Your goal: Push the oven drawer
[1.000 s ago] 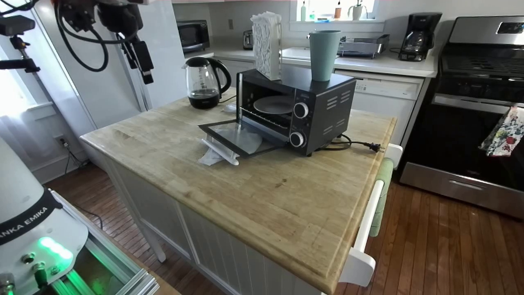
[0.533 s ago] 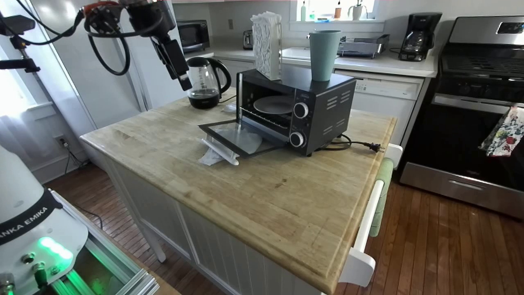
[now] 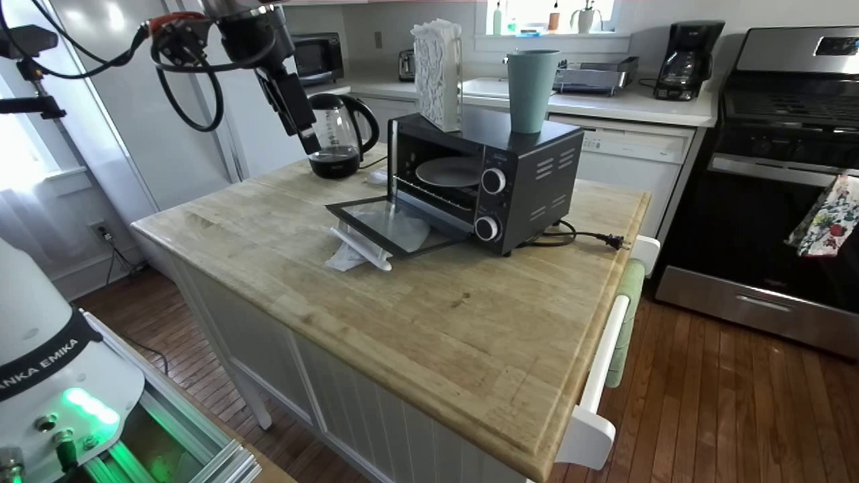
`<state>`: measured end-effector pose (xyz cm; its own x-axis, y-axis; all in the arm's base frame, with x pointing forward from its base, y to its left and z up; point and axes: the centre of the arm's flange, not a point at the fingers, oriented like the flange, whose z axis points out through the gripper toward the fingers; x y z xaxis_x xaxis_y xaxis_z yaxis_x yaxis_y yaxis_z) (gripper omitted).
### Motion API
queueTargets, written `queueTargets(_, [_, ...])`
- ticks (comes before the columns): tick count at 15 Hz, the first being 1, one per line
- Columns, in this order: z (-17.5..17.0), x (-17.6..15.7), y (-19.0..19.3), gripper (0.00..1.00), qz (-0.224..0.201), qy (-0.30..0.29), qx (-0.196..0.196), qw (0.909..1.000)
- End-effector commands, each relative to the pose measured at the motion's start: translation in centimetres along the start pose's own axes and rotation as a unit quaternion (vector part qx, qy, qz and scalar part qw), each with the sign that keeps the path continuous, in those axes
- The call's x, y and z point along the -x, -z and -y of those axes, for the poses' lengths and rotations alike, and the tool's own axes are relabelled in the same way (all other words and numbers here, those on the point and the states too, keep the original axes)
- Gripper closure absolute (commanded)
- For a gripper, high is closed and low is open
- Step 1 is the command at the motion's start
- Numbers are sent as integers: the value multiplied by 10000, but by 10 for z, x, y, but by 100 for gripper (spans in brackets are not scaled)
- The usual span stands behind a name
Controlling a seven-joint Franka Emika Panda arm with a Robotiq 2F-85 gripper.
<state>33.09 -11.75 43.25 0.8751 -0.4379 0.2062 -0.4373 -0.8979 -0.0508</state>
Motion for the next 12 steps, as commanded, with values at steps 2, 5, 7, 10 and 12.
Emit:
queueTargets(2, [-7, -35, -26, 0, -74, 35, -75, 9999])
queueTargets(5, [-20, -61, -48, 0, -148, 35, -46, 9999])
queueTargets(7, [-27, -81, -65, 0, -186, 156, 7, 9997])
queueTargets(10, [-33, -108, -92, 0, -251, 192, 36, 9995])
queueTargets(12, [-34, -123, -110, 0, -254, 147, -48, 9996])
